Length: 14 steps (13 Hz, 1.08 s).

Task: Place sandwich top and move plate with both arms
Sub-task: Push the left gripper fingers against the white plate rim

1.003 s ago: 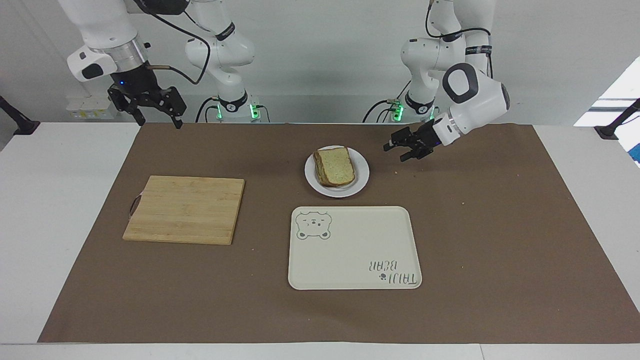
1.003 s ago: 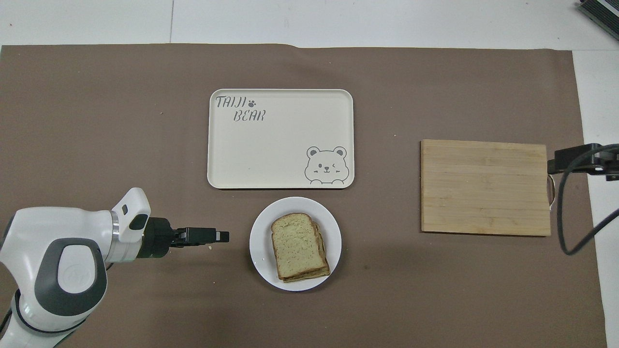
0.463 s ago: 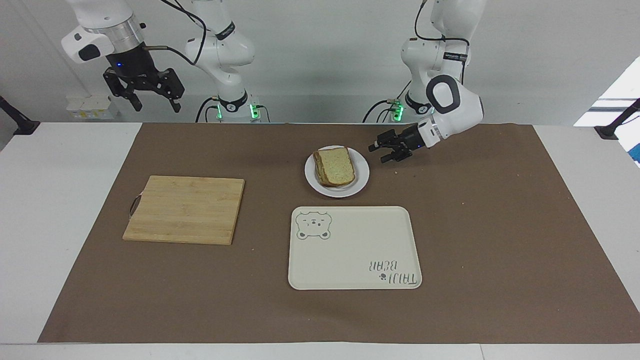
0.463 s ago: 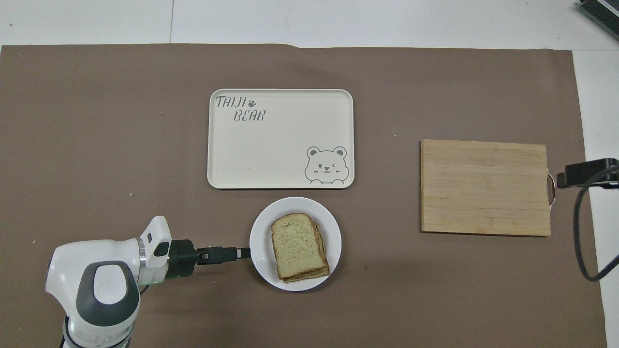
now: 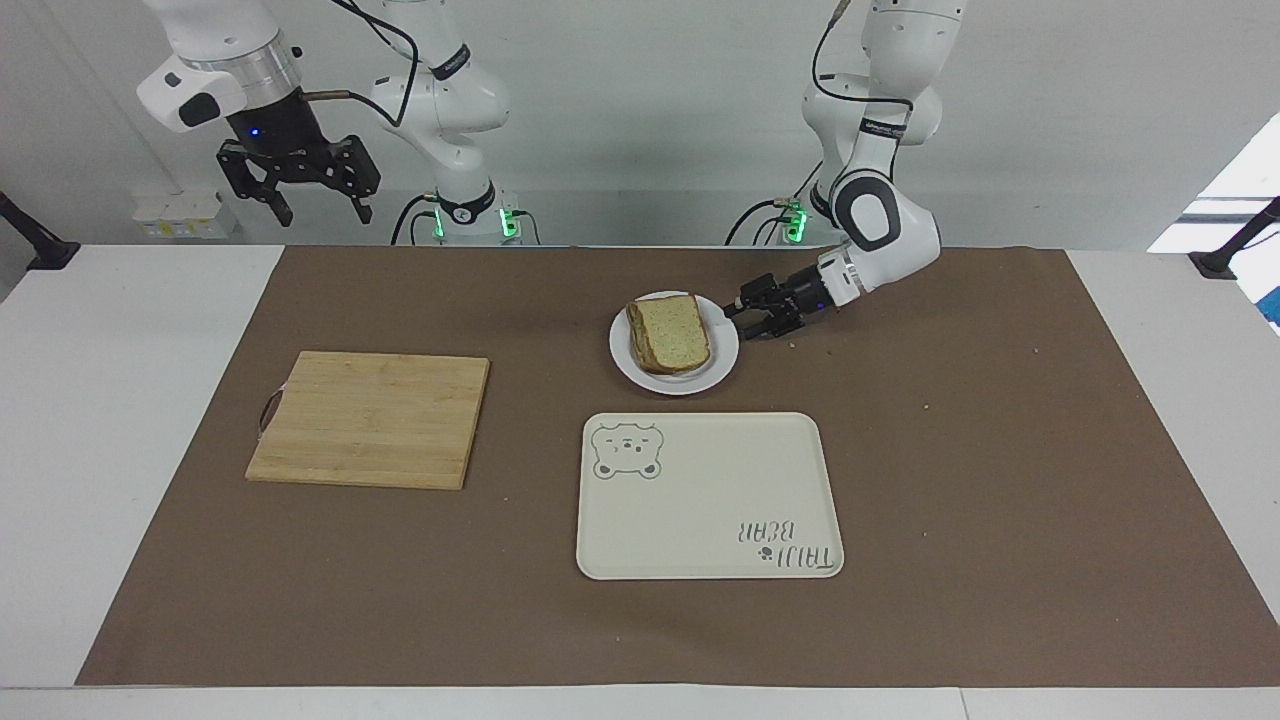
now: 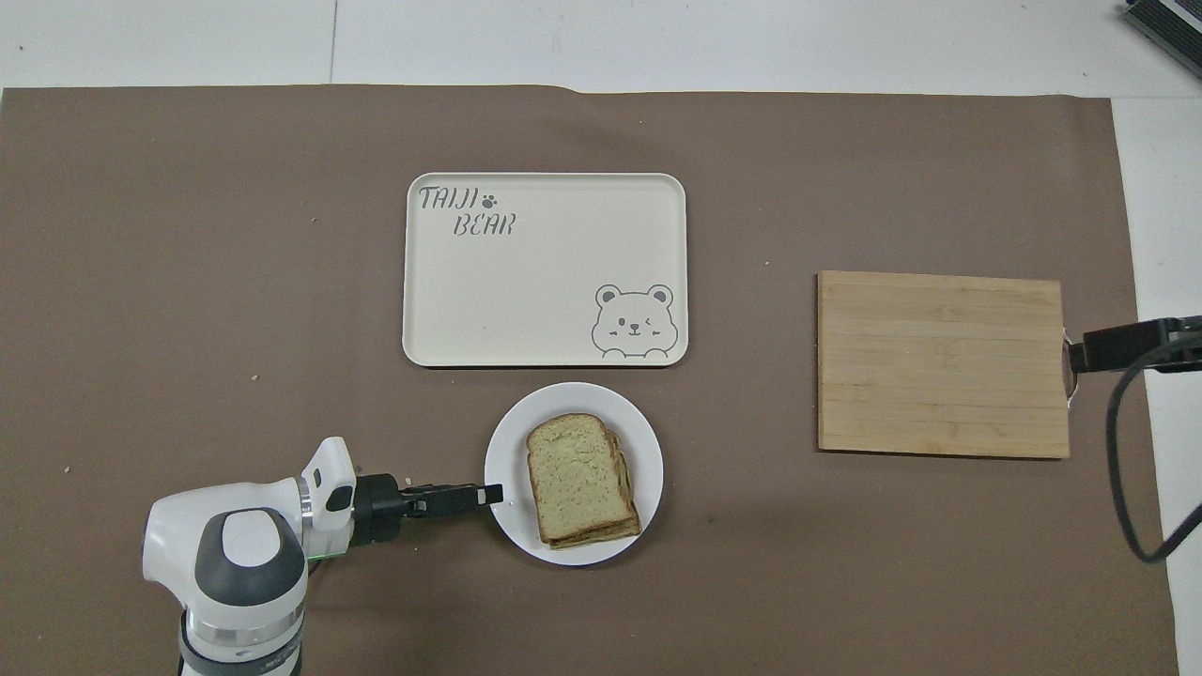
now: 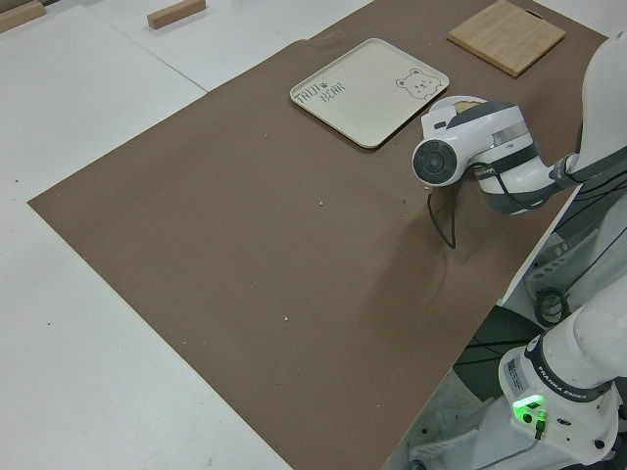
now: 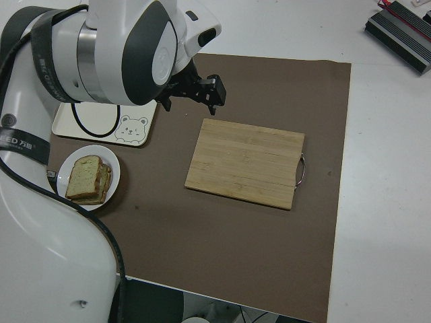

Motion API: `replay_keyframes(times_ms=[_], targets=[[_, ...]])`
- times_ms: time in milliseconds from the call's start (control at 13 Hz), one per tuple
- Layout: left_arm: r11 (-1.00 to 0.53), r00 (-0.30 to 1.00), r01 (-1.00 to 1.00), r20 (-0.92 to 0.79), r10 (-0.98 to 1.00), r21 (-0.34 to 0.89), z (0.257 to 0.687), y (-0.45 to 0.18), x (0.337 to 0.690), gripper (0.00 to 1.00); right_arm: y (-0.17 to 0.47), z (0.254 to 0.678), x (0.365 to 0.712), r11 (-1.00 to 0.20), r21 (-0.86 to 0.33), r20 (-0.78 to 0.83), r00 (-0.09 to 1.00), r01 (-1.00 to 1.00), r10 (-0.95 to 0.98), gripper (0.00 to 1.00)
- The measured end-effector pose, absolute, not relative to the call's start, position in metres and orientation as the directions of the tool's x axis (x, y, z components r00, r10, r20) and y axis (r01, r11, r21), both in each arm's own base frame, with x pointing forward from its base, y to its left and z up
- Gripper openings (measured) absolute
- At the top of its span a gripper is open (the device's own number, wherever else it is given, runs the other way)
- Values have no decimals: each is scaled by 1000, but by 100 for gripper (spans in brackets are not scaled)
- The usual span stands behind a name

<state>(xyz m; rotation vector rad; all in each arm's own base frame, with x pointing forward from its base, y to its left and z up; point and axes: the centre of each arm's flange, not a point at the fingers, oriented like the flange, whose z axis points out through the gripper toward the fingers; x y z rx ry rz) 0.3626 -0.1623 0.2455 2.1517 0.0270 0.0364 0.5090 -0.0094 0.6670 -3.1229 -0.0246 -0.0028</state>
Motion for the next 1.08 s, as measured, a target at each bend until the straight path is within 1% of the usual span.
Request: replay_keyframes(times_ms=[77, 154, 232, 309, 386, 463, 540, 617, 695, 772, 849, 926, 1003, 1081], targets=[[-546, 999, 8, 14, 37, 837, 243, -163, 362, 81, -11, 667, 509, -1000, -19, 2, 1000, 13, 13, 100], [-537, 999, 16, 12, 48, 844, 243, -166, 361, 81, -13, 667, 509, -1000, -19, 1, 1000, 9, 9, 100], [-523, 998, 24, 7, 57, 852, 244, -174, 358, 77, -14, 667, 509, -1000, -19, 1, 1000, 7, 7, 100], [-508, 998, 32, 0, 62, 861, 244, -184, 354, 77, -15, 667, 509, -1000, -19, 1, 1000, 6, 6, 100], [-501, 998, 34, -5, 59, 865, 244, -191, 351, 70, -15, 667, 509, -1000, -19, 1, 1000, 6, 6, 100], [-498, 998, 34, -8, 56, 866, 244, -195, 349, 69, -14, 667, 509, -1000, -19, 1, 1000, 7, 7, 100], [-499, 998, 35, -9, 55, 866, 244, -195, 348, 65, -14, 667, 509, -1000, -19, 1, 1000, 7, 7, 100], [-499, 998, 38, -11, 57, 866, 243, -194, 348, 64, -14, 667, 509, -1000, -19, 1, 1000, 8, 8, 100], [-499, 998, 39, -12, 59, 866, 243, -193, 348, 56, -14, 667, 509, -1000, -19, 1, 1000, 8, 8, 100], [-499, 998, 41, -12, 60, 865, 243, -193, 348, 56, -14, 666, 509, -1000, -19, 1, 1000, 8, 8, 100], [-500, 998, 43, -13, 62, 865, 242, -192, 348, 47, -14, 666, 509, -1000, -19, 1, 1000, 8, 8, 100], [-500, 998, 45, -14, 64, 865, 242, -191, 348, 32, -14, 666, 509, -1000, -19, 1, 1000, 8, 8, 100], [-500, 998, 46, -15, 65, 865, 242, -190, 348, 20, -14, 666, 509, -1000, -19, 1, 1000, 8, 8, 100], [-500, 998, 48, -16, 68, 865, 241, -189, 348, 4, -14, 666, 509, -1000, -19, 1, 1000, 8, 8, 100]])
